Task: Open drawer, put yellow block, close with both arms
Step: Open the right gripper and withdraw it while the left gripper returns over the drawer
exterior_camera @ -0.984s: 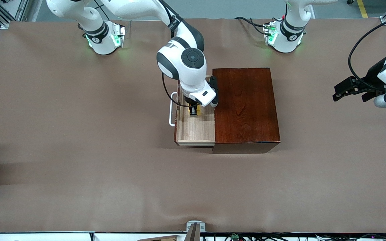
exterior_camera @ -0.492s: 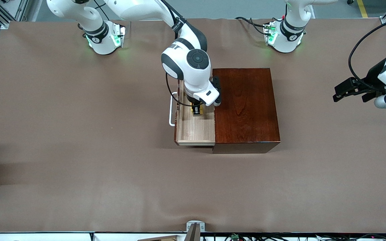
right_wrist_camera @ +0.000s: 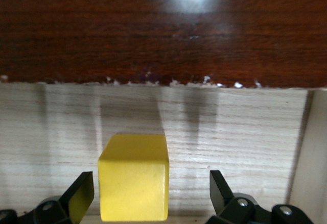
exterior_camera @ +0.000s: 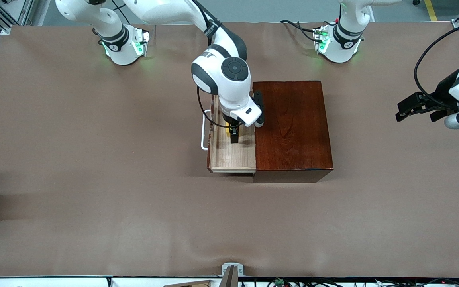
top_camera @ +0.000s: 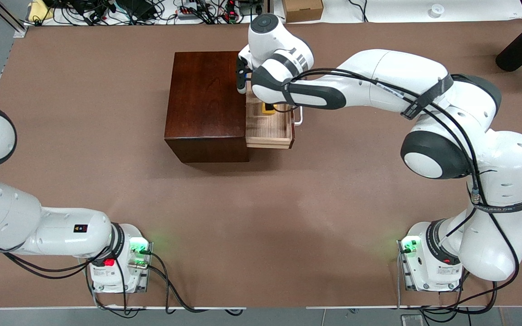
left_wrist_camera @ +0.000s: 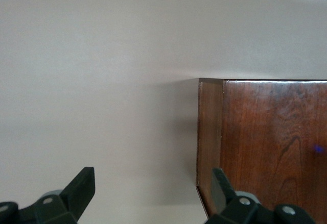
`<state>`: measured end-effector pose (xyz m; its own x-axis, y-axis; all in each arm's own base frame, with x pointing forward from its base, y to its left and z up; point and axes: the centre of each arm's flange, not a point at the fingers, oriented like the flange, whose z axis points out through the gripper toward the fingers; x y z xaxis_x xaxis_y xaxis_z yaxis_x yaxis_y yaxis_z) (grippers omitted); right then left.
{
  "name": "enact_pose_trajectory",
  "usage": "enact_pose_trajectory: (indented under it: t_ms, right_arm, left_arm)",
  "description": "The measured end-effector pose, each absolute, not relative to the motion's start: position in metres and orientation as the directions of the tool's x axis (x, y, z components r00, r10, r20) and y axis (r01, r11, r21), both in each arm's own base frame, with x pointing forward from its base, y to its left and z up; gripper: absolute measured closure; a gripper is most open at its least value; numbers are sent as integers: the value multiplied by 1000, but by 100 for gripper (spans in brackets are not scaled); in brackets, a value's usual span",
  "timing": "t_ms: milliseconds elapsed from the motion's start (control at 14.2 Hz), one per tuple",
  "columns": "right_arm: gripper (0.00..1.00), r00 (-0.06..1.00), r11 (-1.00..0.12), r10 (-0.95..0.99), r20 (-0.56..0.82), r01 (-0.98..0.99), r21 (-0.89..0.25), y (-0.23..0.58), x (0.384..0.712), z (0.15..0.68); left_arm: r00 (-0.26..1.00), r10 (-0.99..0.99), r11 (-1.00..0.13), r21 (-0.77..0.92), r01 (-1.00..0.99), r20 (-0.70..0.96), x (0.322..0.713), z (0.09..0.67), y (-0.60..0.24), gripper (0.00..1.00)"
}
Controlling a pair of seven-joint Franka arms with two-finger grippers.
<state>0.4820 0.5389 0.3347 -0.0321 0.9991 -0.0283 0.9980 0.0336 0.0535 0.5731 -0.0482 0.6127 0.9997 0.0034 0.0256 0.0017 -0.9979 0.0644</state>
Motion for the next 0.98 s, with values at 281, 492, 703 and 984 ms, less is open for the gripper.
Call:
enact_pose_trajectory:
  t_ms: [281,492,703,984]
  right_arm:
    - [0,39,-38,996,-77,999,25,534,489,371]
    - [0,111,-108,990,-86,993,37,520,501,400]
    - [0,248,-245,964,-96,968,45,477,527,432]
    - [0,417,-415,903,-100,909,39,391,570,480]
  left_arm:
    - [1000,3,-998,64,1,26,573,613,-49,0]
    - [1000,2,-998,65,1,26,573,613,-49,0]
    - [1000,4,-998,65,3,25,573,613,-50,0]
    - [999,-41,-997,65,-43,25,570,612,-76,0]
